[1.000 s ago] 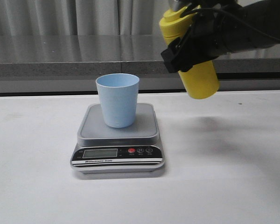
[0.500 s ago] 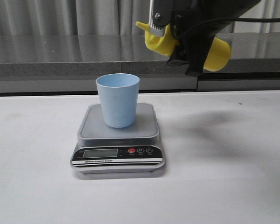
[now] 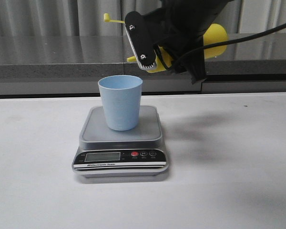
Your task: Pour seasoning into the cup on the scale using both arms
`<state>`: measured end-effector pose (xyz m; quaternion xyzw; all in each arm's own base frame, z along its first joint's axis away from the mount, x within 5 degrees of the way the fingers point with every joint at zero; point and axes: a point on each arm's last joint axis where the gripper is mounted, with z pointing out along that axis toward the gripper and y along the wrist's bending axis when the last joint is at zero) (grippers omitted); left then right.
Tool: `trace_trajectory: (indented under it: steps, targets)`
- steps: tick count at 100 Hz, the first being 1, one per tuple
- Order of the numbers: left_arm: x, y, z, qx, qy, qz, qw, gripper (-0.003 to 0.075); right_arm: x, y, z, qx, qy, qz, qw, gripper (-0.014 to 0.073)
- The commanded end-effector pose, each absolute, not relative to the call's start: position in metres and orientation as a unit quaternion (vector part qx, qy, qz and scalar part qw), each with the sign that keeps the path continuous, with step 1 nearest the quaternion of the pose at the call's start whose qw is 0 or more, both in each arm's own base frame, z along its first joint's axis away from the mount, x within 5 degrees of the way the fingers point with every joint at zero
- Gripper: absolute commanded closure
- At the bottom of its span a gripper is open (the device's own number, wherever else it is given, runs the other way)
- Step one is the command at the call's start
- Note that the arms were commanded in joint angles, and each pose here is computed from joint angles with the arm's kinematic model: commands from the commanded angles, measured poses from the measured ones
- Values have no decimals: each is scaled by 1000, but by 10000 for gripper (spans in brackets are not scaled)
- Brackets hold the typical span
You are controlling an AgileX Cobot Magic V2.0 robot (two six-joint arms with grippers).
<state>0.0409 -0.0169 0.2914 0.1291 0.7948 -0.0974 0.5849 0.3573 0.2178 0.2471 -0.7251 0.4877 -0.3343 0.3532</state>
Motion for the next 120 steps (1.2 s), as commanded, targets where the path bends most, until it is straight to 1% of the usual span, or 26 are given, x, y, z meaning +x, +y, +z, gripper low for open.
trace_trajectory:
  steps: [1, 9, 22, 33, 37, 43, 46, 50, 61, 70, 74, 79, 89, 91, 92, 100, 101, 111, 112, 120]
  targets:
    - [43, -17, 306, 115, 767, -105, 622, 710, 355, 219, 284, -721, 431, -392, 375, 561]
    - [43, -17, 306, 115, 767, -105, 622, 710, 353, 223, 286, -731, 397, -416, 367, 561]
    - [43, -17, 306, 115, 767, -105, 622, 710, 350, 226, 291, -732, 360, -469, 338, 561]
    - [43, -17, 306, 115, 767, -105, 622, 710, 348, 231, 296, -734, 312, -508, 326, 561]
    - [43, -17, 306, 115, 767, -105, 622, 710, 347, 233, 297, -734, 303, -513, 326, 561]
    - [43, -17, 306, 115, 767, -105, 622, 710, 346, 234, 297, -732, 306, -512, 329, 561]
    - [43, -17, 306, 115, 767, -105, 622, 710, 346, 234, 297, -730, 313, -509, 332, 561]
    - [43, -17, 306, 115, 767, -105, 622, 710, 346, 233, 297, -724, 335, -496, 343, 561]
    - [43, -17, 306, 115, 767, -105, 622, 710, 343, 231, 298, -685, 445, -429, 386, 561]
    - [43, -17, 306, 115, 767, -105, 622, 710, 340, 222, 305, -654, 510, -384, 405, 561]
    - [43, -17, 306, 115, 767, -105, 622, 710, 338, 217, 310, -641, 532, -367, 414, 561]
    - [43, -17, 306, 115, 767, -105, 622, 710, 336, 211, 314, -620, 567, -331, 430, 561]
    - [43, -17, 306, 115, 767, -105, 622, 710, 333, 200, 324, -584, 605, -256, 477, 561]
    - [43, -17, 306, 115, 767, -105, 622, 710, 332, 196, 325, -573, 613, -233, 492, 561]
    - [43, -17, 306, 115, 767, -105, 622, 710, 332, 194, 326, -571, 614, -234, 491, 561]
    - [43, -17, 306, 115, 767, -105, 622, 710, 328, 182, 327, -524, 642, -153, 538, 561]
    - [43, -17, 306, 115, 767, -105, 622, 710, 327, 182, 328, -519, 640, -144, 548, 561]
    - [43, -17, 306, 115, 767, -105, 622, 710, 324, 166, 317, -452, 670, -64, 585, 561]
    - [43, -17, 306, 115, 767, -105, 622, 710, 324, 166, 317, -447, 668, -56, 593, 561]
    - [43, -17, 306, 115, 767, -105, 622, 710, 324, 153, 300, -377, 683, 2, 625, 561]
